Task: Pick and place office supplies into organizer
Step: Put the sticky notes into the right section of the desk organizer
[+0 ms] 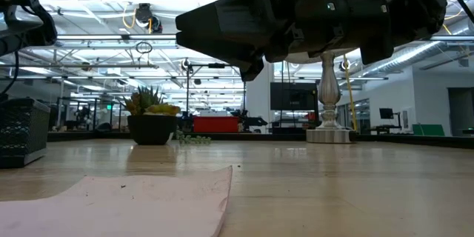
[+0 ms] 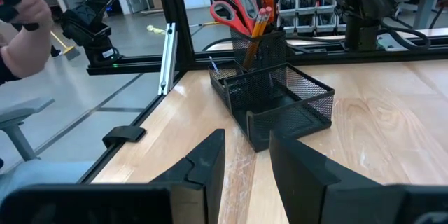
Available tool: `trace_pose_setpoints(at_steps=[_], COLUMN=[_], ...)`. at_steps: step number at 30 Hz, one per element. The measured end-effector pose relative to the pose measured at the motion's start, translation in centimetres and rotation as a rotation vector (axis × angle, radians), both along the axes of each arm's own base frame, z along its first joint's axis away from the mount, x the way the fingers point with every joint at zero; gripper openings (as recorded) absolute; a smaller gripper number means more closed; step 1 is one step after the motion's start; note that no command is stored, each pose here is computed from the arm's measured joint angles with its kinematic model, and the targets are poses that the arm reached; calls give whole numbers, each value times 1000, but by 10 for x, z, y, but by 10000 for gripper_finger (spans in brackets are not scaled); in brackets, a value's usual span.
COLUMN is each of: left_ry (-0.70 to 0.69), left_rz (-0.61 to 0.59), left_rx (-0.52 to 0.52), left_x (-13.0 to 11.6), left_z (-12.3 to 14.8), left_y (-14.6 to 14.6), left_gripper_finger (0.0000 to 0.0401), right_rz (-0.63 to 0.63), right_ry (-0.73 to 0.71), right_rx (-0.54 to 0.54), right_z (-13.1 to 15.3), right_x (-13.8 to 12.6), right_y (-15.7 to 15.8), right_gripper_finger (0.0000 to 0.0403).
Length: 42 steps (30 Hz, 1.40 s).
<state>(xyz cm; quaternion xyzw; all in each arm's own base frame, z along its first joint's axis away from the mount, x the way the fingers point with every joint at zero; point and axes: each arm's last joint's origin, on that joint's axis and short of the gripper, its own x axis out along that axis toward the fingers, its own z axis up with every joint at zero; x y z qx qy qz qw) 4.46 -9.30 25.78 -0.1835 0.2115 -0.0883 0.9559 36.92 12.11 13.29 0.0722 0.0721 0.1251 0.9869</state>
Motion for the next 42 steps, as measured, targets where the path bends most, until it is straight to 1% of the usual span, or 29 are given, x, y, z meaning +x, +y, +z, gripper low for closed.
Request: trace_pose_setpoints(at_steps=[8,11,13,15,17,19,22,23,25,28,31,35,39,42], left_ry=[-163,-194,-192,-180,-164,-148,-130,-127,-125,-133,-141,-139,-135,-135], left_rz=[62,70,62,70,96,130,173,184,193,195,191,139,118,118], left_rx=[97,137,160,173,199,213,244,256,276,308,296,276,267,267], left_x=[15,24,32,41,50,60,75,80,87,95,99,99,99,99], left_z=[15,18,17,14,8,2,-8,-11,-15,-20,-21,-21,-21,-21], left_y=[-11,-19,-26,-34,-40,-47,-54,-57,-61,-66,-70,-73,-73,-73], left_gripper_finger=[175,175,175,175,175,175,175,175,175,175,175,175,175,175], right_rz=[2,13,23,77,132,156,158,155,148,129,63,-29,-109,-175], right_ry=[0,9,44,111,211,330,527,577,636,685,722,765,824,902], right_rx=[-3,24,64,134,241,380,628,689,776,875,911,940,896,819], right_z=[0,0,-2,-6,-11,-16,-21,-22,-23,-22,-26,-29,-27,-23], right_x=[0,-1,-2,-5,-7,-9,-12,-13,-15,-17,-20,-22,-19,-15], right_y=[0,3,6,11,14,16,17,18,21,26,30,34,43,52], right_gripper_finger=[109,109,109,109,109,109,109,109,109,109,109,109,109,108])
